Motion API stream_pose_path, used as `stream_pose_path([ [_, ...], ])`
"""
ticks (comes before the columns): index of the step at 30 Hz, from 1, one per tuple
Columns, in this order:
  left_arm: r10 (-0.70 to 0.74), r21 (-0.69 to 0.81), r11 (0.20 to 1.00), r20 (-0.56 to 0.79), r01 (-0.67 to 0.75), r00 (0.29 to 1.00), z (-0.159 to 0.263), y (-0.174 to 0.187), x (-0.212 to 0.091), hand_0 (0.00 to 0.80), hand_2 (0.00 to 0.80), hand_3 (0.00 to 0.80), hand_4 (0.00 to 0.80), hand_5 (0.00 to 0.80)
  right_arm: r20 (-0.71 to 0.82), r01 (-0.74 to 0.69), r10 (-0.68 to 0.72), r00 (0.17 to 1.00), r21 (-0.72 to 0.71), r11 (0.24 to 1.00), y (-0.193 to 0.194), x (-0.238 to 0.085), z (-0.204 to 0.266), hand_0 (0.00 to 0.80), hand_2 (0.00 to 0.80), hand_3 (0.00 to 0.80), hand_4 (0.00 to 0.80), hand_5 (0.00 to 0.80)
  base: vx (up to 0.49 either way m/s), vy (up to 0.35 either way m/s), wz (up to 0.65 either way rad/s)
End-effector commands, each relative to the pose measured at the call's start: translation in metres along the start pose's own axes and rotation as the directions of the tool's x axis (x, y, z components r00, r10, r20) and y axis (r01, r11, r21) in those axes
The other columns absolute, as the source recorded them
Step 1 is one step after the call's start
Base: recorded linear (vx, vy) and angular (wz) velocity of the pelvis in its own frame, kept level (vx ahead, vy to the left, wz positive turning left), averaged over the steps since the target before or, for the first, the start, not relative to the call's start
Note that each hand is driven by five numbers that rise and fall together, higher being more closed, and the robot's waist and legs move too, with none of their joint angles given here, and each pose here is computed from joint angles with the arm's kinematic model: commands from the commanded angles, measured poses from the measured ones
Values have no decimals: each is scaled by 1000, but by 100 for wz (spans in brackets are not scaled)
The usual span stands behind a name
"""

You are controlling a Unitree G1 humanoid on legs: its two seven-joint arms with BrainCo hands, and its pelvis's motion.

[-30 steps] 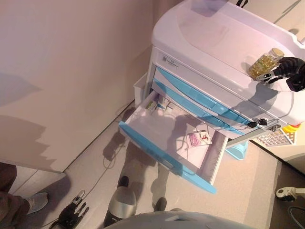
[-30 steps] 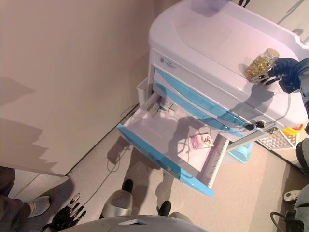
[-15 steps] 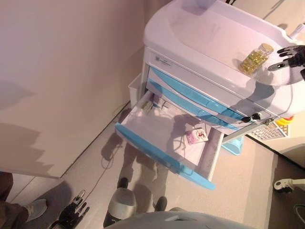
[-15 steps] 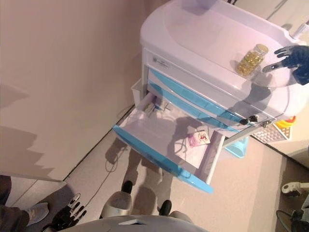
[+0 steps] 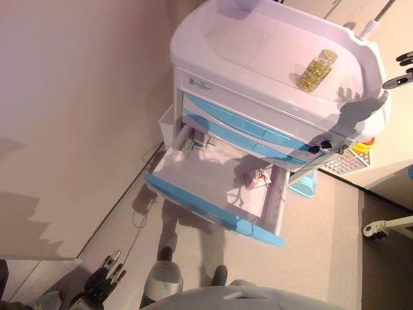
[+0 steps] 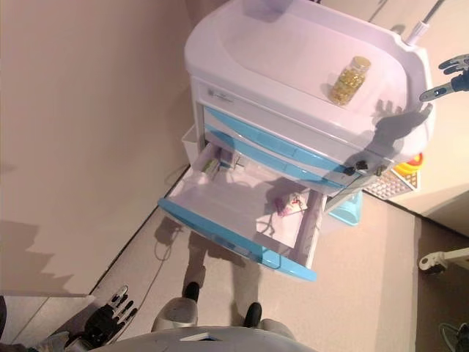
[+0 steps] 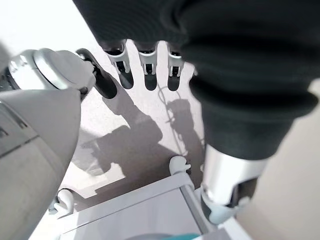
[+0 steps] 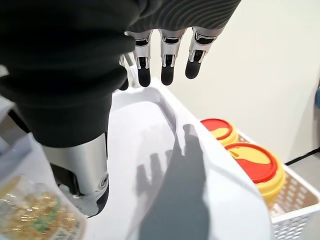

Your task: Open the drawer and pick up the medicine

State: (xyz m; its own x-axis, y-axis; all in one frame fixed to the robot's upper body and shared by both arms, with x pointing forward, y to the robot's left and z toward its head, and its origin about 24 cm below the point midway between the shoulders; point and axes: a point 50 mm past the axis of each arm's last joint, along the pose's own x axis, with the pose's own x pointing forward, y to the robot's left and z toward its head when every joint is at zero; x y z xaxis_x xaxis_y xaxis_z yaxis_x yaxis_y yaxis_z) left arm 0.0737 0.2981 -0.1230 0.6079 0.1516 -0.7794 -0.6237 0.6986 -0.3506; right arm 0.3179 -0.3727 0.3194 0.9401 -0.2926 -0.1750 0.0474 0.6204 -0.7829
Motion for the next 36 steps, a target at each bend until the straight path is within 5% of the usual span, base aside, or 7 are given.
stream_pose_path([
  [1,-49,223,973,-21,52,999,2,0,-6,0,0,0,0,0,116,96,-99,988,29,995,-21,-21,10,0,0,0,0,0,-49,14,-14],
  [11,-77,581,806,-92,116,993,-1,-19,4,0,0,0,0,0,404,-139,39,914,220,966,70,-43,-17,0,0,0,0,0,-58,34,-19],
  [19,-187,636,744,-92,202,978,1,-49,14,0,0,0,0,0,429,-330,179,885,307,893,133,-49,-46,0,0,0,0,0,-18,10,-22],
  [25,-236,750,622,-93,223,967,9,-70,22,0,0,0,0,0,431,-411,236,871,375,831,155,-46,-55,0,0,0,0,0,-39,0,-9],
  [31,-273,821,517,-110,243,956,15,-90,28,0,0,0,0,0,484,-562,331,810,479,674,190,-55,-62,0,0,0,0,0,-24,3,-10],
  [36,-307,861,447,-106,242,946,23,-111,35,0,0,0,0,0,541,-684,419,730,583,438,244,-67,-74,0,0,0,0,0,-33,-24,-8],
])
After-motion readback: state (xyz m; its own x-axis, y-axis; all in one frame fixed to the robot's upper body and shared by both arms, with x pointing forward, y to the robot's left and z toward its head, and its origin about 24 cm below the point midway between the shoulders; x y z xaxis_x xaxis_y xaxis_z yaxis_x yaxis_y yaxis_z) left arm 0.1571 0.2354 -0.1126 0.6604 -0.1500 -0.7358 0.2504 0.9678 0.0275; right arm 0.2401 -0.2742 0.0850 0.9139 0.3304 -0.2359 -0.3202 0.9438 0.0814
